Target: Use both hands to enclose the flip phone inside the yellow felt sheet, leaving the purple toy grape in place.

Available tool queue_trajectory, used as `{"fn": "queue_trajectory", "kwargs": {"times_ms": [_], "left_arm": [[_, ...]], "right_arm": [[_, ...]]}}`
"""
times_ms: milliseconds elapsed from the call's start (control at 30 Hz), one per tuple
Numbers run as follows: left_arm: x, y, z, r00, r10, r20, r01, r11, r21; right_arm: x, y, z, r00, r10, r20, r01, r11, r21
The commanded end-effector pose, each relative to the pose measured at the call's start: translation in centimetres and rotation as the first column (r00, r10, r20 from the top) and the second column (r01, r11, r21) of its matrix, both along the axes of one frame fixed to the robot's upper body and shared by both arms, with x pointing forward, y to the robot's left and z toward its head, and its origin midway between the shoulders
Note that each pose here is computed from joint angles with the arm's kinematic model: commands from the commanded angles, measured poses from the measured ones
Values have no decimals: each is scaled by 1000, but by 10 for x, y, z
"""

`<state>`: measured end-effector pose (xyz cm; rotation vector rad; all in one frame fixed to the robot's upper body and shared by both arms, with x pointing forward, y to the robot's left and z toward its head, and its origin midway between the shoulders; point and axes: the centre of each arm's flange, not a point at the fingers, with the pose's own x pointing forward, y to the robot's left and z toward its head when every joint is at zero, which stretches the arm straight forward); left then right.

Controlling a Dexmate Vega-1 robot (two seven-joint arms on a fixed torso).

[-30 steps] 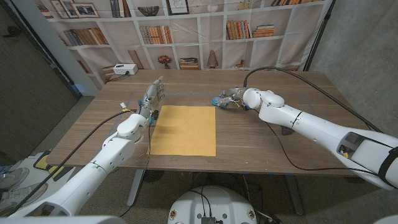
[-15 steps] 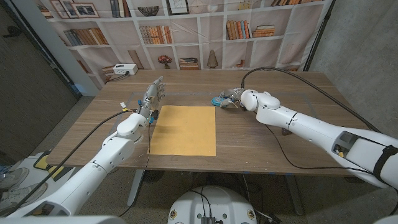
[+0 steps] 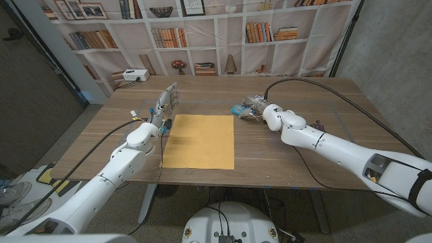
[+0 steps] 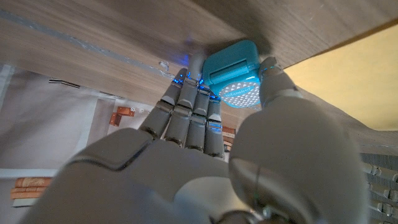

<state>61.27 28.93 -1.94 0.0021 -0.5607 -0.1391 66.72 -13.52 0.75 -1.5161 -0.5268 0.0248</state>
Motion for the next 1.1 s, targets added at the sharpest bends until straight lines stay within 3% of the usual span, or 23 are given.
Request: {"fn": "queue_trajectory", "kwargs": {"times_ms": [33,200,367,700,1100], "left_arm": [[-4,-2,2,1000,17,-3,-17,999,45],[-7,-3,1,999,32,-7,-32,997,74],[-10,-3,3,999,48,1,-48,992,114],[-27,4,9,996,89,25,-91,985,147],[-35,11,11,994,101,34,-105,984,146]], "right_arm": [[-27,-7,4,982,33,186,-58,990,128],[-41,-6,7,973,42,228,-84,981,177],[-54,-5,8,971,91,221,-140,966,215],[-69,2,13,957,269,110,-287,931,226],[-80,35,4,903,430,-1,-421,884,202]]}}
